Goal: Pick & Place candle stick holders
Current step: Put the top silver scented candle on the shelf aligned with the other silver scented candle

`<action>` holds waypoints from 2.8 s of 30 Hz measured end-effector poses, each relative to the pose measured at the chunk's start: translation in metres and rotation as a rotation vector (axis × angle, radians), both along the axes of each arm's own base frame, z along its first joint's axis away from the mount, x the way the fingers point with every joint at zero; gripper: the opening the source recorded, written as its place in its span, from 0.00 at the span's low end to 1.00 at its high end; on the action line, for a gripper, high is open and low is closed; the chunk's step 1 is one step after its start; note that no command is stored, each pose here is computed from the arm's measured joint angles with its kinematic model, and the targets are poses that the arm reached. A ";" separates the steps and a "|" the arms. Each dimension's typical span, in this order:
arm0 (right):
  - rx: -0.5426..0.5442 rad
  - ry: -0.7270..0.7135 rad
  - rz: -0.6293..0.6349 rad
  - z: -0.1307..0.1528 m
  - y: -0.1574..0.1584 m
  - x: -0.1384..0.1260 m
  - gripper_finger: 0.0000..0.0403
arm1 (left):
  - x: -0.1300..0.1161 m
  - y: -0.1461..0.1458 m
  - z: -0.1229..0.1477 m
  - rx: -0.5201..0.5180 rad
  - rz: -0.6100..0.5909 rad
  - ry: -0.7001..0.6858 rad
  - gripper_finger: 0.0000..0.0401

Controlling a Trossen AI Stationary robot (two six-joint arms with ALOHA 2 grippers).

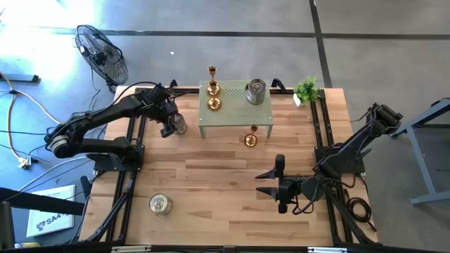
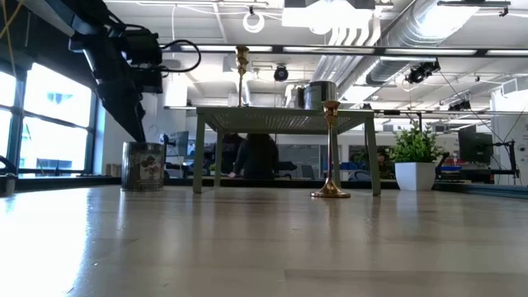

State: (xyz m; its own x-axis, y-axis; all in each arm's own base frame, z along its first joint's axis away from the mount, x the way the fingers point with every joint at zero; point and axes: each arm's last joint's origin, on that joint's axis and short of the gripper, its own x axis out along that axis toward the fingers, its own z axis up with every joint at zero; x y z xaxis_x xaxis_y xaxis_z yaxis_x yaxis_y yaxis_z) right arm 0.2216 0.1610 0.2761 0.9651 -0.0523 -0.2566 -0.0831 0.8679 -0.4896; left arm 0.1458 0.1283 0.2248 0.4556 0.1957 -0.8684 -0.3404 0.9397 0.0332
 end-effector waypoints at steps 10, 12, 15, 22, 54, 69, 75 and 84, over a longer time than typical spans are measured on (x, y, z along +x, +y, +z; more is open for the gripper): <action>0.006 0.000 -0.002 0.000 0.000 0.000 0.45 | 0.012 0.012 -0.013 -0.007 -0.003 0.018 0.98; 0.006 0.000 -0.002 0.000 0.000 0.000 0.45 | 0.014 0.013 -0.013 -0.002 -0.003 0.012 0.98; 0.003 0.004 -0.002 0.000 0.000 0.000 0.45 | 0.015 0.014 -0.013 0.005 -0.003 0.005 0.98; -0.003 0.013 -0.002 -0.001 0.000 0.000 0.45 | 0.011 0.011 -0.011 0.035 -0.001 0.025 0.98; -0.004 0.018 -0.004 -0.002 -0.001 -0.001 0.45 | 0.023 -0.016 -0.005 0.281 -0.011 0.204 0.98; 0.004 0.030 -0.004 -0.003 -0.001 -0.001 0.45 | 0.026 -0.014 -0.003 0.303 0.005 0.172 0.98; 0.009 0.034 0.013 -0.004 0.000 -0.001 0.45 | 0.020 -0.007 -0.004 0.254 0.049 0.155 0.98; 0.010 0.033 0.013 -0.003 0.000 -0.001 0.45 | 0.005 0.013 -0.004 0.162 0.100 0.086 0.98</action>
